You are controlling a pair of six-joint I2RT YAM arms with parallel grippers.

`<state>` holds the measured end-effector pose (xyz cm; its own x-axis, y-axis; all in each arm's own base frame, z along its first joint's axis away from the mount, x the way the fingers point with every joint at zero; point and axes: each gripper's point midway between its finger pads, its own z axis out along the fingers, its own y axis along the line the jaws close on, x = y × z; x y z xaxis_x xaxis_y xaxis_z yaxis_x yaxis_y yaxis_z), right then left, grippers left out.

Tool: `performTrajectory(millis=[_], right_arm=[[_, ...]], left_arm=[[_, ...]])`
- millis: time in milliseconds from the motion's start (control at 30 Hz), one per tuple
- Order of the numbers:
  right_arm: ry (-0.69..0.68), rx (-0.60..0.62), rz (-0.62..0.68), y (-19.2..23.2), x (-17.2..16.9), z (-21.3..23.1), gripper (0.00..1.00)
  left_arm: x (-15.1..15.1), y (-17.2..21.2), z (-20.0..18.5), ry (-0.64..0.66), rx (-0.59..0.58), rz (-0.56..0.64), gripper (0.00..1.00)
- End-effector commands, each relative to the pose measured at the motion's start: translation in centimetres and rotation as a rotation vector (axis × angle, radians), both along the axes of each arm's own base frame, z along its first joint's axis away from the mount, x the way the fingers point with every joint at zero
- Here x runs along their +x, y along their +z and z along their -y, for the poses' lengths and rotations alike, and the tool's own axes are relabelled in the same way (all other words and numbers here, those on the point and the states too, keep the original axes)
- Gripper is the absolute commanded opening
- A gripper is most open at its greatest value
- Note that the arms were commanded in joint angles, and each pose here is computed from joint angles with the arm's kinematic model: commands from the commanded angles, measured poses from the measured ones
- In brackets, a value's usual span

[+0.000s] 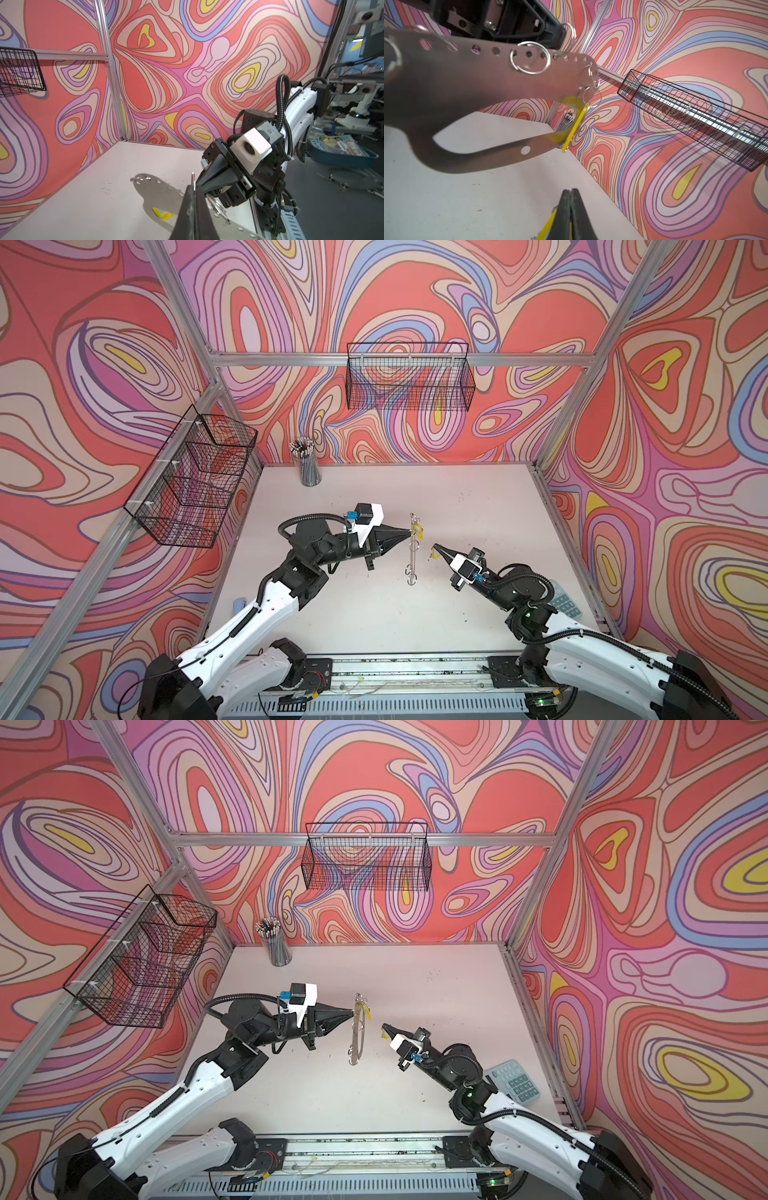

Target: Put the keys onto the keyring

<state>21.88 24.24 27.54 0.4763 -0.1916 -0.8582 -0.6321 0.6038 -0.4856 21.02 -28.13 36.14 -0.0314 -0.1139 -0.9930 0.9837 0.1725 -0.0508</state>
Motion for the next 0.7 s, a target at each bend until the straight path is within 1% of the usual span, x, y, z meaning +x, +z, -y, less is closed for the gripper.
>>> performTrajectory(millis=[0, 267, 400, 667], right_arm=[[-0.021, 0.059, 0.014, 1.1, 0.1, 0.4, 0.00], [-0.023, 0.080, 0.016, 1.4, -0.1, 0.8, 0.00], [-0.021, 0.080, 0.013, 1.4, -0.1, 0.7, 0.00], [-0.025, 0.081, 0.017, 1.4, 0.0, 0.8, 0.00]], left_arm=[[-0.7, 4.0, -0.4, -0.089, -0.125, 0.014, 0.00], [0.7, 5.3, -1.2, -0.185, -0.228, -0.076, 0.00], [1.2, 5.1, -0.9, -0.235, -0.229, -0.118, 0.00], [0.9, 5.0, -0.7, -0.269, -0.211, -0.132, 0.00]])
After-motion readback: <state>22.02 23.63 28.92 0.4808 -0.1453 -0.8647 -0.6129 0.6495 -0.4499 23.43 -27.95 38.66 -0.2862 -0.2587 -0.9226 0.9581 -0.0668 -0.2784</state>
